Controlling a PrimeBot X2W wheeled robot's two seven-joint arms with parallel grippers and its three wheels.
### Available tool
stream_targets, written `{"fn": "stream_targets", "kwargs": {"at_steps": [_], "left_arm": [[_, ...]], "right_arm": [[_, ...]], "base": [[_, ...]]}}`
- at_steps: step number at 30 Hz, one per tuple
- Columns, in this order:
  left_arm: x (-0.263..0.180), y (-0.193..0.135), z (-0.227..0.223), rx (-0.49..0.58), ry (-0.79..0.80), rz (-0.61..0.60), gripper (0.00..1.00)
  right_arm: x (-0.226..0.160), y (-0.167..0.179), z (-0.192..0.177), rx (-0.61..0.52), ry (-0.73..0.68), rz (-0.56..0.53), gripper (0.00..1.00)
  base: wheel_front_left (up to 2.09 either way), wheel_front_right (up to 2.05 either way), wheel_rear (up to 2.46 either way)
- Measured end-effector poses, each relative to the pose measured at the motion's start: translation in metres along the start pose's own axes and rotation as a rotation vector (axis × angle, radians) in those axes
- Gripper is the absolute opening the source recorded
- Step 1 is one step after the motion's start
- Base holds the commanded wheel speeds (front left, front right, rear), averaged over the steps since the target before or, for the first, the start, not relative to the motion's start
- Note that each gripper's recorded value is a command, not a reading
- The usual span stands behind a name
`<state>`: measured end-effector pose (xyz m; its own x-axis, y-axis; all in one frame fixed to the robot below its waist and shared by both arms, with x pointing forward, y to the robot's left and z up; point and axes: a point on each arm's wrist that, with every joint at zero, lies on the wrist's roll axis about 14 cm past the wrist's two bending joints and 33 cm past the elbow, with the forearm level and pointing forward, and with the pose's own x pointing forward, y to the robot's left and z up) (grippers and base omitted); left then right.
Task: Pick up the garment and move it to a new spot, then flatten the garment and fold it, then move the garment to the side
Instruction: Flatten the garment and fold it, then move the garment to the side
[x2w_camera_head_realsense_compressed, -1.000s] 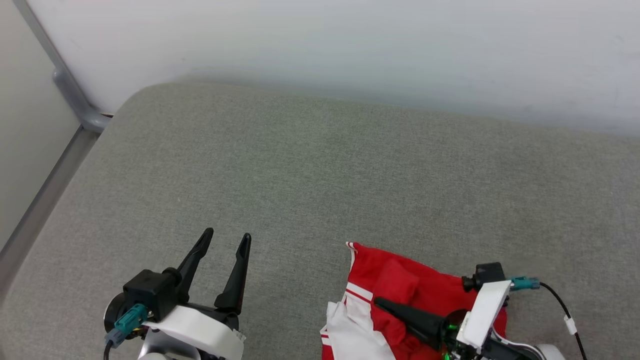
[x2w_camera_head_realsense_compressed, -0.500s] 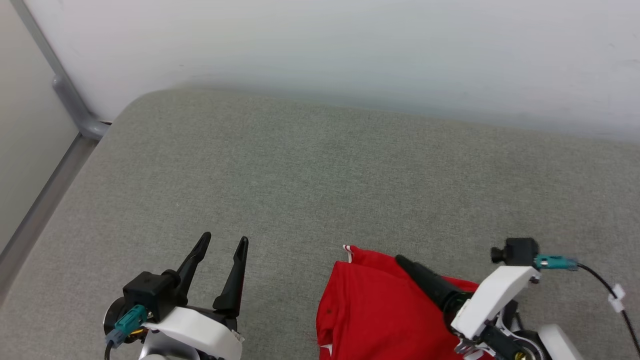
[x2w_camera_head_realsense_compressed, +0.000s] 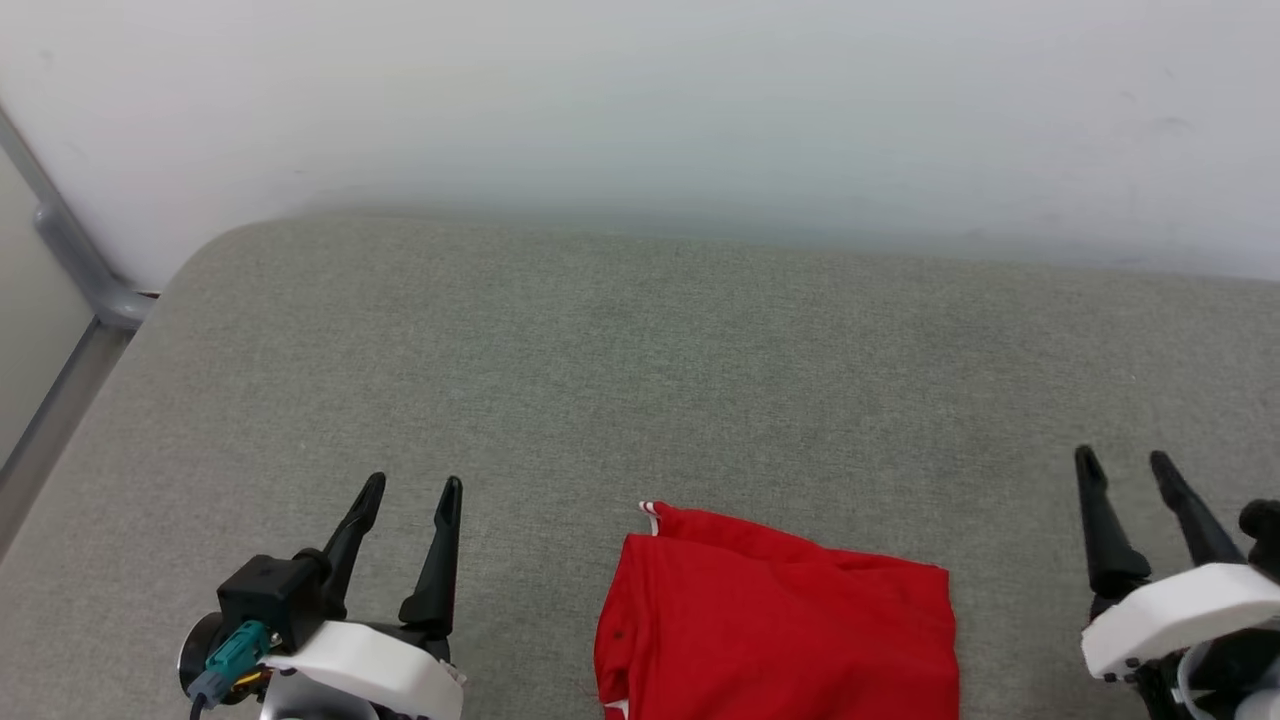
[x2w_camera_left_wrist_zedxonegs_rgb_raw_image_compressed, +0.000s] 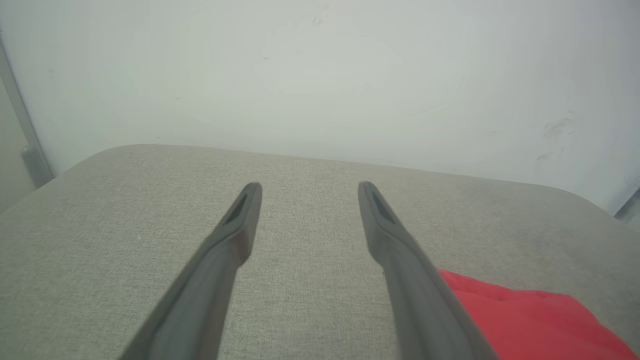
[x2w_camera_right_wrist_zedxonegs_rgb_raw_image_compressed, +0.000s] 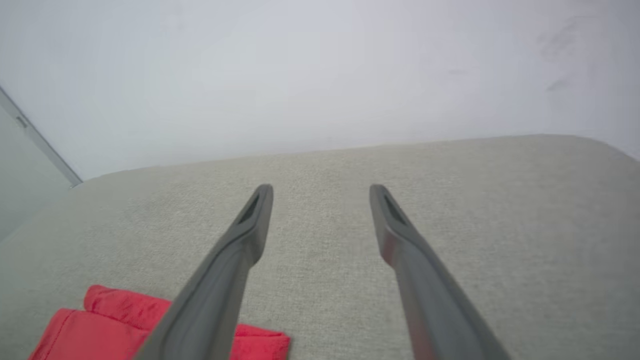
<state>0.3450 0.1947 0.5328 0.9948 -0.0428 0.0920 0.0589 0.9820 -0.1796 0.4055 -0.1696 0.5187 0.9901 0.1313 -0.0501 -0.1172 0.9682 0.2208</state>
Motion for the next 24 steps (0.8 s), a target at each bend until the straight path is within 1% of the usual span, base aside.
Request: {"fn": "stream_targets", "kwargs": {"at_steps": [2, 4, 7, 9, 13, 16, 24], "left_arm": [[0.002, -0.002, 0.0, 0.007, -0.002, -0.005, 1.0], [0.002, -0.004, -0.001, 0.007, 0.0, -0.01, 1.0], [0.003, -0.008, -0.001, 0.014, -0.003, -0.022, 1.0], [0.004, -0.01, 0.0, 0.024, -0.007, -0.029, 1.0], [0.003, -0.011, -0.006, 0.032, 0.009, -0.036, 1.0], [0.003, -0.011, -0.01, 0.031, 0.022, -0.034, 1.0], [0.004, -0.011, -0.015, 0.023, 0.03, -0.026, 1.0]], "right_arm": [[-0.009, -0.008, 0.012, -0.053, -0.056, -0.033, 1.0], [-0.019, -0.009, 0.019, -0.085, -0.093, -0.045, 1.0], [-0.033, -0.009, 0.028, -0.122, -0.135, -0.055, 1.0], [-0.043, -0.01, 0.028, -0.142, -0.136, -0.063, 1.0], [-0.061, -0.013, 0.024, -0.158, -0.117, -0.08, 1.0], [-0.076, -0.017, 0.022, -0.141, -0.097, -0.097, 1.0], [-0.079, -0.018, 0.026, -0.122, -0.099, -0.103, 1.0]], "base": [[0.0, 0.0, 0.0], [0.0, 0.0, 0.0], [0.0, 0.0, 0.0], [0.0, 0.0, 0.0], [0.0, 0.0, 0.0], [0.0, 0.0, 0.0], [0.0, 0.0, 0.0]]}}
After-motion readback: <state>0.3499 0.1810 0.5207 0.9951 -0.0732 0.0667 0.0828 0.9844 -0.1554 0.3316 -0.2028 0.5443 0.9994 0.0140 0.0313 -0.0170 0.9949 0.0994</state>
